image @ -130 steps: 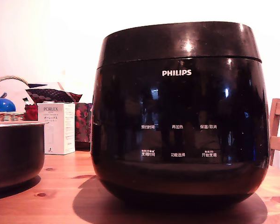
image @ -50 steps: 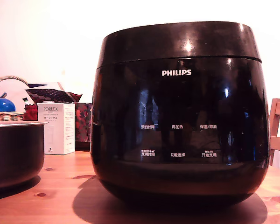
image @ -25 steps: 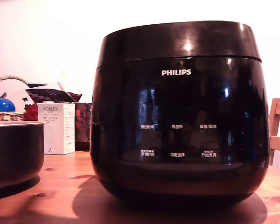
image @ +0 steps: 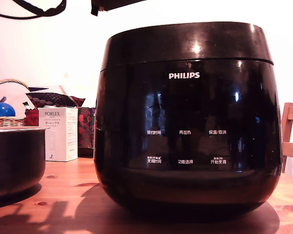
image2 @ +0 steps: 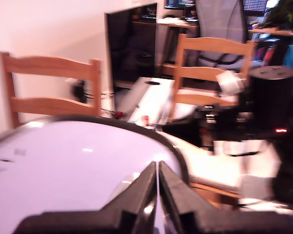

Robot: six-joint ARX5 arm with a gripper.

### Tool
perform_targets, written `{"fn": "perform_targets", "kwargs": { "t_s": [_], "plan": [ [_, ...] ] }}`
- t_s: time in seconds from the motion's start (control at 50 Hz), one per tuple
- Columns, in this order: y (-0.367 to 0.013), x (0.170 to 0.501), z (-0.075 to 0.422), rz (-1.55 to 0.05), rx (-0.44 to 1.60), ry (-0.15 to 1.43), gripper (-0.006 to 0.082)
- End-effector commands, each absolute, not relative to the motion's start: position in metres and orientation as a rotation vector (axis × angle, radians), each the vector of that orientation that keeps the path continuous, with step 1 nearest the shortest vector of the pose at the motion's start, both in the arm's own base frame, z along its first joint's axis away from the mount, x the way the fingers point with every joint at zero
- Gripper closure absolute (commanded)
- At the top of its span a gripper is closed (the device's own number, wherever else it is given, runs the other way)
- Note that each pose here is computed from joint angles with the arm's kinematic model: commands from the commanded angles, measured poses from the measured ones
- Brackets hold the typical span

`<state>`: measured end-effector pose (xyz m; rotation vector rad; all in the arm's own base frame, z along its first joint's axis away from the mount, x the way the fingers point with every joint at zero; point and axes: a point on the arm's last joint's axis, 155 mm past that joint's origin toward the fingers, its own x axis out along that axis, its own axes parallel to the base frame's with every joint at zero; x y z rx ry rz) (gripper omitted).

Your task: Open the rice cooker by pressing the large metal button on the top of its lid with medium force

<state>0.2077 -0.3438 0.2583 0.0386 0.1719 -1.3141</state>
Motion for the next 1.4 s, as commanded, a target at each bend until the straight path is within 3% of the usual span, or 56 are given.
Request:
{"fn": "perform_targets", "kwargs": {
  "t_s": [0.0, 0.46, 0.74, 1.38],
  "plan": [
    [-0.348, 0.209, 0.265, -1.31, 0.06, 0.132, 0.0791],
    [-0.37, 0.212, 0.245, -1.309, 0.132, 0.171, 0.0791],
    [-0.366, 0.228, 0.212, -1.234, 0.278, 0.264, 0.0791],
    [-0.346, 0.212, 0.159, -1.224, 0.395, 0.482, 0.0791]
  ]
}}
